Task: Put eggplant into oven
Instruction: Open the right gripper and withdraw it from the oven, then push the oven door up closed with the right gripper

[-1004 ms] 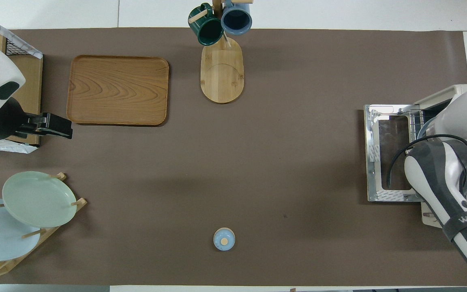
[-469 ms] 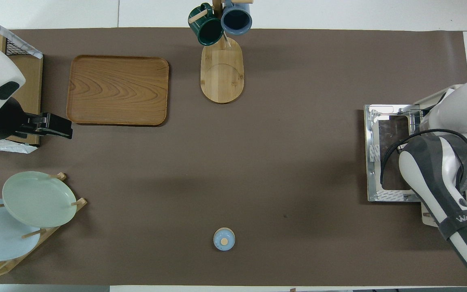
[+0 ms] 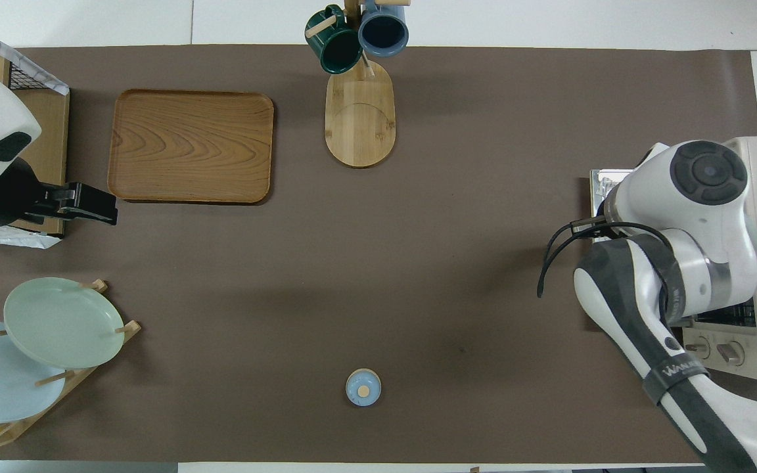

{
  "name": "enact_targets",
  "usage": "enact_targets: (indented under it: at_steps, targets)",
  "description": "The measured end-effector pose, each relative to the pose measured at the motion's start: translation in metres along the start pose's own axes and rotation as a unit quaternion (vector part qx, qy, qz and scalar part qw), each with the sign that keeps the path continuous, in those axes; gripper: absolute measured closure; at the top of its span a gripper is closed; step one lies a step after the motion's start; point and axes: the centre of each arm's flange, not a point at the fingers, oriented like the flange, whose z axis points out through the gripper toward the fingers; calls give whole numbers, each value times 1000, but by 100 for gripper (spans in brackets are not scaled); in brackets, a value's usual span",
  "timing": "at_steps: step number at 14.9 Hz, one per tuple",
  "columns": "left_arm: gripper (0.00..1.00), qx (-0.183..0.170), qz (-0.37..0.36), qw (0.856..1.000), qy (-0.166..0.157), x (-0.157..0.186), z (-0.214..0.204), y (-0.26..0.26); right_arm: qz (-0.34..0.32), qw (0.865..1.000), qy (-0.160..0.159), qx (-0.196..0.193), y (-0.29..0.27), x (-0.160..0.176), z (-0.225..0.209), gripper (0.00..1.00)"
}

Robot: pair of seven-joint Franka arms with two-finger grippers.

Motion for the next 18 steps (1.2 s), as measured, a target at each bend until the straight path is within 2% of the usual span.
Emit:
enact_targets:
  at_steps: [5, 10, 18]
  targets:
    - [0, 0, 0, 1000, 0, 0, 0, 0, 3, 1000, -12, 2, -12, 5, 51, 99]
    - [0, 0, 0, 1000, 0, 0, 0, 0, -24, 999, -13, -29, -9, 5, 54, 99]
    - [0, 0, 0, 1000, 0, 0, 0, 0, -67, 994, -35, -82, -12, 3, 51, 99]
